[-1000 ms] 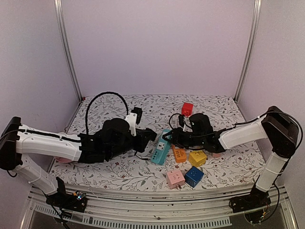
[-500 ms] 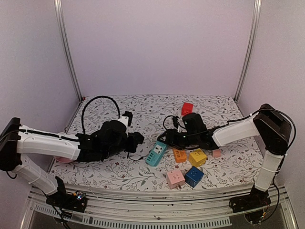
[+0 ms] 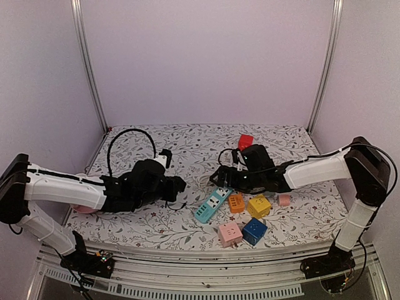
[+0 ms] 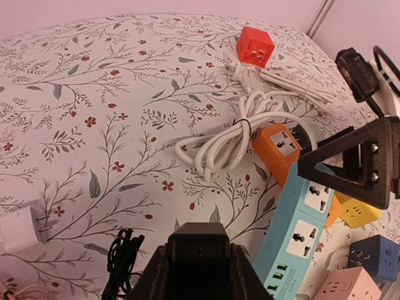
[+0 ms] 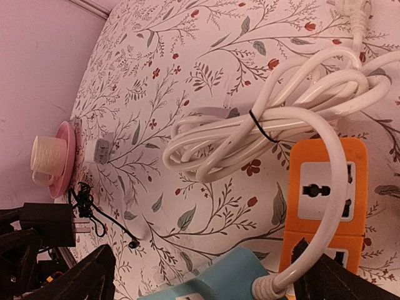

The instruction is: Pull the plug off the socket

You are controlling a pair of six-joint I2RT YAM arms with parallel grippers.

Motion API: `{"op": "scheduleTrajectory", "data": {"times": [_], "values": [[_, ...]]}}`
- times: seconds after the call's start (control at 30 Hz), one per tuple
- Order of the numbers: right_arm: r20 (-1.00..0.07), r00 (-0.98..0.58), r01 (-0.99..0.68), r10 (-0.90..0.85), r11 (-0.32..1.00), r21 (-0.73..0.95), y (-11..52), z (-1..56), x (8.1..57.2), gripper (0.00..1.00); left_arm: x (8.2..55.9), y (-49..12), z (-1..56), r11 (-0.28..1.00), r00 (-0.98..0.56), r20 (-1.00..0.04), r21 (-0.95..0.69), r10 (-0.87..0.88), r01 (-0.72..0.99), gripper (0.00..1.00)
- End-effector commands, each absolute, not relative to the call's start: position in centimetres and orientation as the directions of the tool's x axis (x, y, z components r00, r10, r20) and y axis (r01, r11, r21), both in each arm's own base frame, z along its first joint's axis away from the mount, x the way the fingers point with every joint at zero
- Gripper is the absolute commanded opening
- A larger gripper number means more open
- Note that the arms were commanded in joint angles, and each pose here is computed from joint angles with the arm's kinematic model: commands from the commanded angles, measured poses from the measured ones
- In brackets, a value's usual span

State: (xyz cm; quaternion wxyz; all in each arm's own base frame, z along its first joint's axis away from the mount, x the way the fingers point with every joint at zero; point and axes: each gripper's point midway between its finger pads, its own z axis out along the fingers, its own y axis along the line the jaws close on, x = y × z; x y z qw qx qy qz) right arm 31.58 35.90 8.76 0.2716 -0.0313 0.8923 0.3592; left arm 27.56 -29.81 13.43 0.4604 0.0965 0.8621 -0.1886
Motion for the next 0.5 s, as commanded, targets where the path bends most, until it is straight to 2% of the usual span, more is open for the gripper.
{"op": "scheduleTrajectory", "data": {"times": [0.0,0.47], "values": [[-0.580,-0.804,-0.267,0.129,0.794,0.547,34.7,10.8,32.3,0.99,27.8,-29.3,12.7,0.914,-0.569,-0.822,-0.243,-0.016,0.325,0.19],[-0.621,-0.777,-0.258,0.109,0.844,0.471,31.7,11.9,31.4,0.99,28.2,-29.0,11.5,0.910,-0.596,-0.803,-0.261,-0.020,0.321,0.19]]}}
